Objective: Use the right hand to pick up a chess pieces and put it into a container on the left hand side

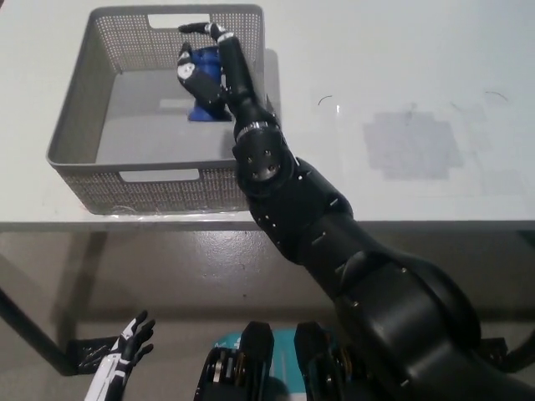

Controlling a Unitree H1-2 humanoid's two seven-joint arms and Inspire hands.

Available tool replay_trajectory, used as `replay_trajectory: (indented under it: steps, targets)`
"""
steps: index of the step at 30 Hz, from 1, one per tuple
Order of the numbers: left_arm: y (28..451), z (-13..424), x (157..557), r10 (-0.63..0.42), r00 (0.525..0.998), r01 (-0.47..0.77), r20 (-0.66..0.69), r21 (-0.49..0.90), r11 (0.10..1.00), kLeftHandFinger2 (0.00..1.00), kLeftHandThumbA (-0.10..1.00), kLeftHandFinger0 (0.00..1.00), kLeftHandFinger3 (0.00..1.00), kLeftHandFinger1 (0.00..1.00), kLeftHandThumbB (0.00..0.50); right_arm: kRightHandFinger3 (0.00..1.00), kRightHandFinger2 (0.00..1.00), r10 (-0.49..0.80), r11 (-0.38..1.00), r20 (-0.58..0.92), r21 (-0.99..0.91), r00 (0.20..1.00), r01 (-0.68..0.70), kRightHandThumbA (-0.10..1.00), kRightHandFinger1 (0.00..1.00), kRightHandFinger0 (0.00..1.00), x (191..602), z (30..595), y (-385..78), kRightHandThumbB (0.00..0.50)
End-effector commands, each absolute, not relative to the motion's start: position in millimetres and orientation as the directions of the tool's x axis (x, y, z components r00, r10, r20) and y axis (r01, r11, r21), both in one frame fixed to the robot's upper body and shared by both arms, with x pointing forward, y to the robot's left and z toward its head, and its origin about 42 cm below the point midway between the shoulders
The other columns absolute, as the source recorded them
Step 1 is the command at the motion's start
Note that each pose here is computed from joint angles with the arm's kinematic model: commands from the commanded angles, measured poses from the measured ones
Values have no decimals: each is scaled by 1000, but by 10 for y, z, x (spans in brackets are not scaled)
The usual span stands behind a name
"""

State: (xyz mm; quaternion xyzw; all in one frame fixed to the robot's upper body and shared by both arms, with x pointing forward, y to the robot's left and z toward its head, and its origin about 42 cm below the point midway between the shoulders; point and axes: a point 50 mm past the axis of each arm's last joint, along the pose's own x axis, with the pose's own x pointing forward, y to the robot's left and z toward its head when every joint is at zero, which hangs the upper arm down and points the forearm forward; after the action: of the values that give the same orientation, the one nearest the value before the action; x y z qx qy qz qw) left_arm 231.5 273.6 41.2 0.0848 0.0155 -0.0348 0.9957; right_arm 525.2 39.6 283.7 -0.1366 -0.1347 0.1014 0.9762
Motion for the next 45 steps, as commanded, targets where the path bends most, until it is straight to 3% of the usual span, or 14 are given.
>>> replay_trajectory:
  steps: [1,4,7,9,10,12,15,19,27,29,31,35,37,45]
  targets:
    - [2774,530,2382,-97,995,90,25,191,977,1000,1000,1000,1000,1000,185,1000,1000,326,914,248,-327,912,-238,494,1000,892,5324,3073,409,260]
    - [2772,521,2363,-95,995,89,21,193,977,1000,1000,1000,1000,1000,184,1000,1000,349,905,209,-328,914,-271,576,1000,984,5333,3013,381,261]
    - [2749,490,2325,-95,995,92,6,180,979,1000,1000,1000,1000,1000,150,1000,1000,365,894,189,-345,912,-286,655,1000,1000,5335,2934,338,267]
    - [2729,488,2354,-99,995,95,16,179,979,1000,1000,1000,1000,1000,150,1000,1000,379,872,178,-397,908,-286,852,1000,1000,5358,2917,286,324]
    - [2727,486,2331,-100,995,96,13,180,979,1000,1000,1000,1000,1000,153,1000,1000,385,867,167,-403,908,-294,871,1000,1000,5355,2890,278,328]
    - [2727,458,2255,-103,995,102,-1,185,978,1000,1000,1000,1000,1000,146,1000,1000,395,855,150,-420,906,-304,1000,1000,1000,5338,2797,255,391]
    - [2751,467,2245,-101,995,99,-4,193,976,1000,1000,1000,1000,1000,151,1000,1000,400,853,150,-422,904,-308,1000,1000,1000,5342,2794,240,425]
    - [2768,509,2310,-100,995,97,8,204,974,1000,1000,1000,1000,1000,201,1000,1000,398,866,209,-408,893,-290,1000,1000,1000,5405,2984,178,401]
    - [2781,476,2289,-116,993,116,-10,205,972,1000,1000,1000,1000,1000,166,1000,1000,351,911,439,-366,827,-192,1000,1000,1000,5461,3525,-239,375]
    - [2764,473,2288,-114,994,112,-7,211,971,1000,1000,1000,1000,1000,166,1000,1000,333,921,495,-351,802,-165,1000,1000,1000,5398,3675,-403,377]
    - [2777,480,2323,-115,993,111,4,222,969,1000,1000,1000,1000,1000,205,1000,1000,315,931,547,-337,776,-140,1000,1000,1000,5298,3836,-563,366]
    - [2790,487,2288,-106,994,106,-8,216,971,1000,1000,1000,1000,1000,188,1000,1000,282,944,618,-316,734,-96,1000,1000,1000,5081,4008,-840,389]
    - [2785,484,2289,-97,995,97,-11,202,975,1000,1000,1000,1000,1000,156,1000,1000,269,949,657,-304,704,-79,1000,1000,1000,4948,4131,-1031,364]
    - [2808,476,2290,-92,996,93,-11,193,977,1000,1000,1000,1000,1000,155,1000,1000,206,968,722,-247,660,-33,1000,1000,1000,4432,3982,-1719,301]
